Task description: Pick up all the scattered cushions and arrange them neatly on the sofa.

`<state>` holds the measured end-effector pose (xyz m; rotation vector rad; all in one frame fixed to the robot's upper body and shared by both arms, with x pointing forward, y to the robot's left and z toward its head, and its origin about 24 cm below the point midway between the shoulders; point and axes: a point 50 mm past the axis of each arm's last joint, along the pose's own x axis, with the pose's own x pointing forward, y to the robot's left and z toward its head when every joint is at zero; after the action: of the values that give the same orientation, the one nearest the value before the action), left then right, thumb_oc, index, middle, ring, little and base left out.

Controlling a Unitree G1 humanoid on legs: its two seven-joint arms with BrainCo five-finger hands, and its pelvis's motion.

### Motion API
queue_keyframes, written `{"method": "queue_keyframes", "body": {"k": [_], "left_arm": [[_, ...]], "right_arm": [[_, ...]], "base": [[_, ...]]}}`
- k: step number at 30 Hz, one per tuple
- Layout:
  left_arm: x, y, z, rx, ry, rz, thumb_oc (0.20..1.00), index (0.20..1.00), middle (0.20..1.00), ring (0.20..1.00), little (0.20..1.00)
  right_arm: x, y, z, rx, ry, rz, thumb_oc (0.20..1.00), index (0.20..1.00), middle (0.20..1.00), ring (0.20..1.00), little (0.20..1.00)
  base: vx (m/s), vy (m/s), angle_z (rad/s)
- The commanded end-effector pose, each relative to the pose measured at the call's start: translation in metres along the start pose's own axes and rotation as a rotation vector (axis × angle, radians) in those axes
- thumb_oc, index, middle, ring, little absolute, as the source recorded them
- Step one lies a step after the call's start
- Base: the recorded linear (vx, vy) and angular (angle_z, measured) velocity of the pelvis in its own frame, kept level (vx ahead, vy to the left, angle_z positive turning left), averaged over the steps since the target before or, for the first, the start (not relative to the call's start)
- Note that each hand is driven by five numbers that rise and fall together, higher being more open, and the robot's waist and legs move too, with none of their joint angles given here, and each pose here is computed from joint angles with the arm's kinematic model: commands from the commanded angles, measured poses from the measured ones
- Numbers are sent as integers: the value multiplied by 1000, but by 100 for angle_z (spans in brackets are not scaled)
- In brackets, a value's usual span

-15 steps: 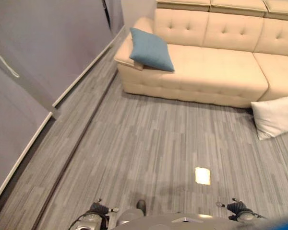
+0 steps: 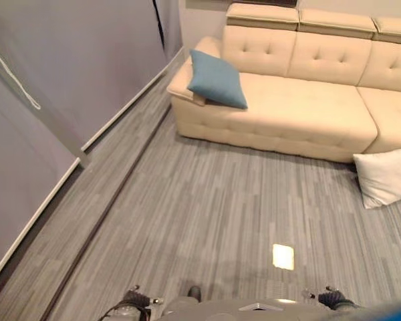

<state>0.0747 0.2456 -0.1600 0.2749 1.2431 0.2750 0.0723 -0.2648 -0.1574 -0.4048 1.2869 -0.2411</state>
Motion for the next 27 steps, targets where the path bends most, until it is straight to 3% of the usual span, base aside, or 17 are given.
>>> {"method": "queue_keyframes", "body": {"k": [1,14,27], "left_arm": [[3,3,14,-24,-18,10,1000,1000,1000,1000,1000],[5,12,27,-25,-60,22,1000,1000,1000,1000,1000],[5,9,44,-26,-107,3,1000,1000,1000,1000,1000]], "right_arm": [[1,2,17,-46,-41,-2,1000,1000,1000,1000,1000],[1,3,48,-79,-135,8,1000,1000,1000,1000,1000],[0,5,61,-90,-195,19,1000,1000,1000,1000,1000]], "base": [[15,58,-1],[-10,113,-5],[211,2,59]]}}
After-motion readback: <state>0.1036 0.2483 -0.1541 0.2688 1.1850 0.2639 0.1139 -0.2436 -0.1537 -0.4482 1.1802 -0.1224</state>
